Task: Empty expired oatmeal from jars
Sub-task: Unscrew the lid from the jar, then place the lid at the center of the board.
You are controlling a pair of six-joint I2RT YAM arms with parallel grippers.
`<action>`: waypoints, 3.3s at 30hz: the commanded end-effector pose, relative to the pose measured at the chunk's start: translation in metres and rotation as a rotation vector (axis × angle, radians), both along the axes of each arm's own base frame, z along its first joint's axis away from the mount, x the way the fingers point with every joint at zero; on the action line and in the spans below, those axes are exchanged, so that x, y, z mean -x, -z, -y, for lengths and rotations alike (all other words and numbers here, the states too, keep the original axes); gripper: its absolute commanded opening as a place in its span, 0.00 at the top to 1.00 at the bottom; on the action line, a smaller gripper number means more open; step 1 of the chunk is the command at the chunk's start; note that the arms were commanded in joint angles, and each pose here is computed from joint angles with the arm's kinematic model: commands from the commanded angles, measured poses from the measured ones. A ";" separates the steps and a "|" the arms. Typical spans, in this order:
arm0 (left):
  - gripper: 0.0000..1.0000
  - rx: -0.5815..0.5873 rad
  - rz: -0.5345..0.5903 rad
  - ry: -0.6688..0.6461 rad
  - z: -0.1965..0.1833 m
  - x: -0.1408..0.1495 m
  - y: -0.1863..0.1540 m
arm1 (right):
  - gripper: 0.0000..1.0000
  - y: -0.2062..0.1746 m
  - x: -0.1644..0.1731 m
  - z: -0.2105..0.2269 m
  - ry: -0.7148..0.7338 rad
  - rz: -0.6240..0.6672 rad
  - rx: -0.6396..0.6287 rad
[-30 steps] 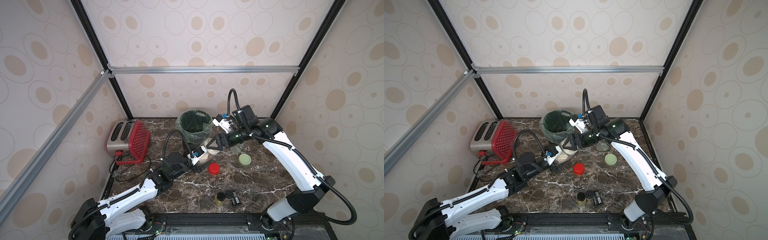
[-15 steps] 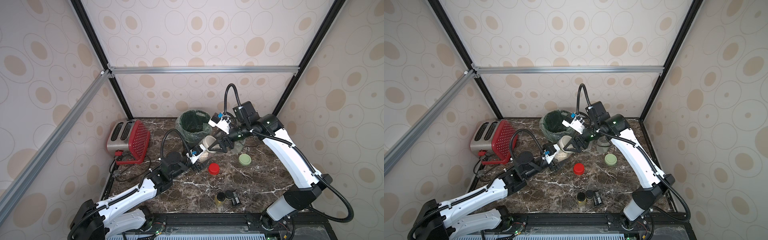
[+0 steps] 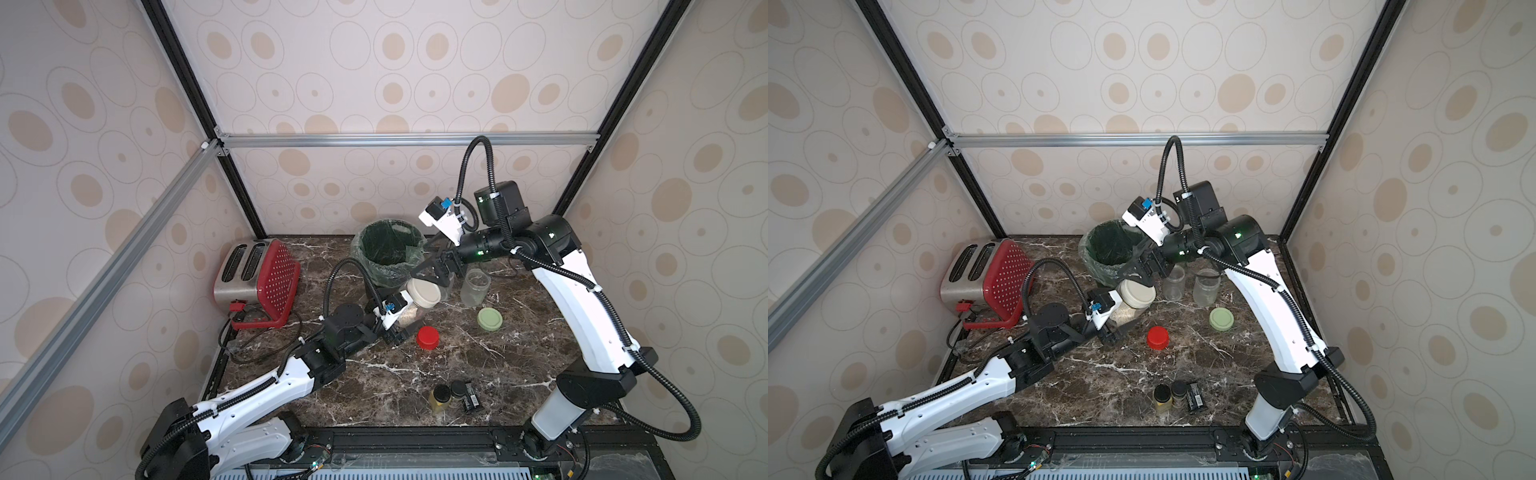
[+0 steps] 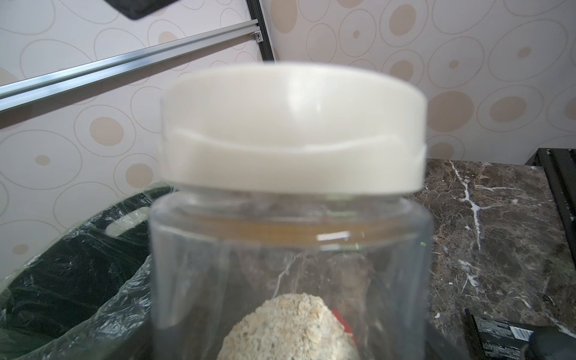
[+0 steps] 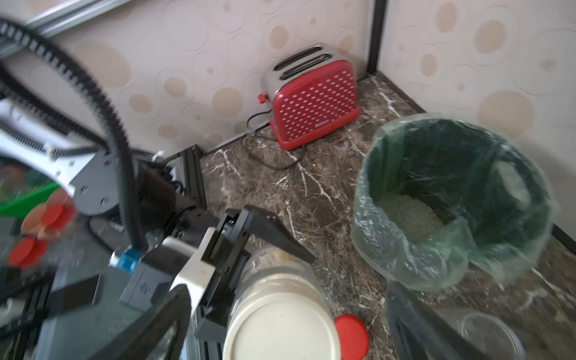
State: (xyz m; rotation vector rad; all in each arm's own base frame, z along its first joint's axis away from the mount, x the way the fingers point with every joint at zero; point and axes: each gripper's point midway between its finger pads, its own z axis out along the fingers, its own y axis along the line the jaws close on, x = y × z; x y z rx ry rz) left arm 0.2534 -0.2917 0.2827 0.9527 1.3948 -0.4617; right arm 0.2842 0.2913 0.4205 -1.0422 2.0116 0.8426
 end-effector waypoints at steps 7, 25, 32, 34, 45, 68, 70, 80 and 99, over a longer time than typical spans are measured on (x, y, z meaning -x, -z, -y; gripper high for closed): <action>1.00 0.129 0.153 -0.027 0.000 -0.013 -0.051 | 0.01 0.044 -0.007 0.029 0.335 -0.271 0.068; 1.00 0.115 0.172 -0.031 -0.004 -0.014 -0.054 | 0.01 0.073 0.002 0.001 0.237 -0.457 0.041; 1.00 0.114 0.168 -0.029 -0.003 -0.014 -0.053 | 0.01 0.084 0.011 0.002 0.222 -0.488 0.061; 1.00 0.113 0.166 -0.029 -0.003 -0.014 -0.053 | 0.01 0.085 0.014 0.001 0.213 -0.494 0.063; 1.00 0.113 0.158 -0.029 -0.003 -0.015 -0.052 | 0.34 0.072 0.027 -0.007 0.119 -0.492 0.019; 1.00 0.165 0.073 0.013 -0.006 -0.002 -0.042 | 0.54 0.021 0.063 -0.017 -0.526 0.209 -0.066; 1.00 0.164 0.070 0.013 -0.007 -0.001 -0.040 | 0.54 0.017 0.061 -0.015 -0.511 0.224 -0.062; 1.00 0.163 0.070 -0.008 -0.014 0.002 -0.042 | 0.54 0.008 0.021 -0.002 -0.199 0.182 -0.019; 1.00 0.171 0.010 -0.080 -0.032 0.002 -0.035 | 0.60 0.226 -0.014 0.129 0.743 -0.352 0.110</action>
